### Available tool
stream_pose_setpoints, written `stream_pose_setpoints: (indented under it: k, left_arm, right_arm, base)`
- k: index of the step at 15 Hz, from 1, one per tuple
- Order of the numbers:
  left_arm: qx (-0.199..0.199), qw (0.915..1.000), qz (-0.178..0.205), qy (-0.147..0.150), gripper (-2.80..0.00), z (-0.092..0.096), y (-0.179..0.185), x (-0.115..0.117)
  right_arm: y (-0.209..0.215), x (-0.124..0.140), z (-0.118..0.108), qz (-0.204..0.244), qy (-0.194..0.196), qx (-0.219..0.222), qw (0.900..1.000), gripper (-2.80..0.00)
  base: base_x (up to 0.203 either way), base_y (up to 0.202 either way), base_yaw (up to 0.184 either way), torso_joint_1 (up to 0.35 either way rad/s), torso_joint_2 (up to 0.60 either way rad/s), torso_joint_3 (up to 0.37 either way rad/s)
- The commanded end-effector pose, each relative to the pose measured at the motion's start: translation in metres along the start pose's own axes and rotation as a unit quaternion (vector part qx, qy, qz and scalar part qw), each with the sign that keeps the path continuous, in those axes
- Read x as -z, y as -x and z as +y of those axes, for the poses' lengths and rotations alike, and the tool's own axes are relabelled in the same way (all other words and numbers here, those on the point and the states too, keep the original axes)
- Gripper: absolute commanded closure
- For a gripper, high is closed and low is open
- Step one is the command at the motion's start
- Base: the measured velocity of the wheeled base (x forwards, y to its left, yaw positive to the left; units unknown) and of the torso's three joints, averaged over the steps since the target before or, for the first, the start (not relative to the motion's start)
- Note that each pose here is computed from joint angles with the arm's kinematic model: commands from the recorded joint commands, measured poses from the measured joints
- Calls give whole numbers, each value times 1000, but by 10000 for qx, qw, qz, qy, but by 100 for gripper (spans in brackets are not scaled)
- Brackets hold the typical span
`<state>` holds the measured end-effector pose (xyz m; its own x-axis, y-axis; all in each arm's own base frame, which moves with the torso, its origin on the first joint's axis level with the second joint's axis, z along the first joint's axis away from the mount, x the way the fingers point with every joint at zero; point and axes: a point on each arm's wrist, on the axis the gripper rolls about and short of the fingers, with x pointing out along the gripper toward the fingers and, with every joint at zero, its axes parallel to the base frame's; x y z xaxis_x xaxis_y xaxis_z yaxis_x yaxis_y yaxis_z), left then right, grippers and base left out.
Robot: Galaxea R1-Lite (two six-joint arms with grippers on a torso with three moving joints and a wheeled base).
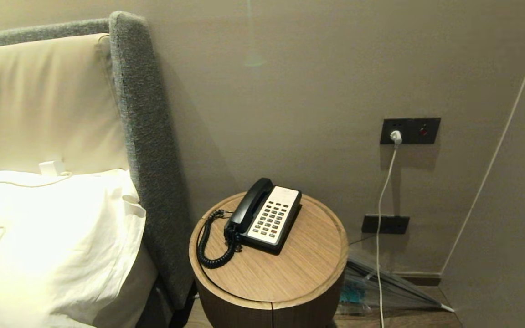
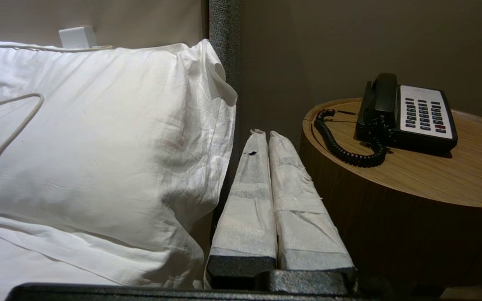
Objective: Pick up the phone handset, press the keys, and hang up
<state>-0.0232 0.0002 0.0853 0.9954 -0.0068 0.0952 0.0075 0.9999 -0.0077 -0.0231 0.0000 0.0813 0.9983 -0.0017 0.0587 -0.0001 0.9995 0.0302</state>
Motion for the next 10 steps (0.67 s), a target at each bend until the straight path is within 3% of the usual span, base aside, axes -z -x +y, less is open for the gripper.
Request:
stream_pose_setpoints:
  k: [1, 10]
  left_arm:
    - [-5, 9998, 193, 7, 0, 0, -2, 11]
    - [-11, 9998, 193, 7, 0, 0, -2, 11]
  right_arm:
    - [-1, 6, 0, 109, -2, 2, 9999, 0]
    - [-1, 6, 0, 110, -10, 3, 9999, 0]
  base:
    - [0, 0, 0, 4, 4, -88]
    - [0, 0, 0, 1, 1, -9]
